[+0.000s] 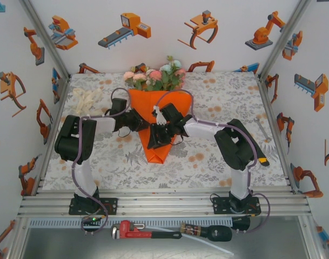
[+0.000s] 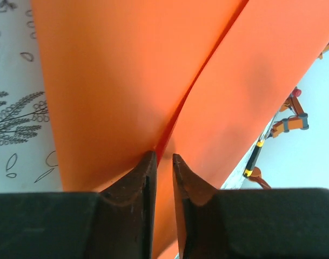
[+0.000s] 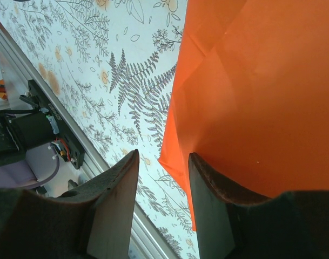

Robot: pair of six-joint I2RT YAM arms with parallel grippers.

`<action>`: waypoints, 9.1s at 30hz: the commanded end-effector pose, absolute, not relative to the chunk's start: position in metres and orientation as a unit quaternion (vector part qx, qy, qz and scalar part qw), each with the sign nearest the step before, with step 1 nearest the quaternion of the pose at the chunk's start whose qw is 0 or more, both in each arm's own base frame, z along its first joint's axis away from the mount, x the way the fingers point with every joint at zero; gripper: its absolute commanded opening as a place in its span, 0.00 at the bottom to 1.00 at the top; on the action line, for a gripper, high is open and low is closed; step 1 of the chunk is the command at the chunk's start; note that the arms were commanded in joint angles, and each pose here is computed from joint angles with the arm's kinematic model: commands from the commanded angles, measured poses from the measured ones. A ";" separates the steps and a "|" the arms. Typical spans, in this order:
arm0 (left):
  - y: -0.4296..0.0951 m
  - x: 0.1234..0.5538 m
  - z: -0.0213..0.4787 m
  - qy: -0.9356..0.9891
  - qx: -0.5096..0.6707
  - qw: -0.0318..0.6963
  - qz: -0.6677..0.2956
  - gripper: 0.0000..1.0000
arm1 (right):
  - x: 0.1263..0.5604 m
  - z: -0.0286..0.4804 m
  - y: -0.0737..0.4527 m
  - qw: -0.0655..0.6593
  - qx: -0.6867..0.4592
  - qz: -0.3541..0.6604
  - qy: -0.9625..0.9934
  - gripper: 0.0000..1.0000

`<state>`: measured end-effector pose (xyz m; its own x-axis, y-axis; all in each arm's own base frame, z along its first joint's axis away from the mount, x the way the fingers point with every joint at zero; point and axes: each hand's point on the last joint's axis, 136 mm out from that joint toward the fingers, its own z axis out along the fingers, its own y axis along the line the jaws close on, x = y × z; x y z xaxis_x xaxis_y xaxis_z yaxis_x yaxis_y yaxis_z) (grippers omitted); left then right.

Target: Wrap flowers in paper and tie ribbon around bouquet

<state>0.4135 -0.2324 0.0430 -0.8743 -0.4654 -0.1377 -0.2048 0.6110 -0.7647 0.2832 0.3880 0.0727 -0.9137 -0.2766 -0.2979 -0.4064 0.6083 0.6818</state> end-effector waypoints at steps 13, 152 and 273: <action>-0.239 0.420 0.060 0.886 -0.136 0.194 -0.398 0.00 | 0.293 0.101 0.371 0.129 -0.190 0.388 0.893 0.51; -0.241 0.271 0.023 0.935 0.056 0.209 -0.282 0.18 | 0.621 0.024 0.199 0.260 0.209 0.383 0.861 0.44; 0.010 0.548 0.270 0.889 -0.238 0.366 -0.140 0.00 | 0.406 0.263 0.193 0.404 0.004 0.354 0.844 0.62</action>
<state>0.5639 0.0729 0.1540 -0.7193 -0.4812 -0.5010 -0.4514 0.8720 -0.1893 0.4024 0.1954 0.2321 -0.7276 0.2821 -0.6253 -0.2341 0.7547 0.6128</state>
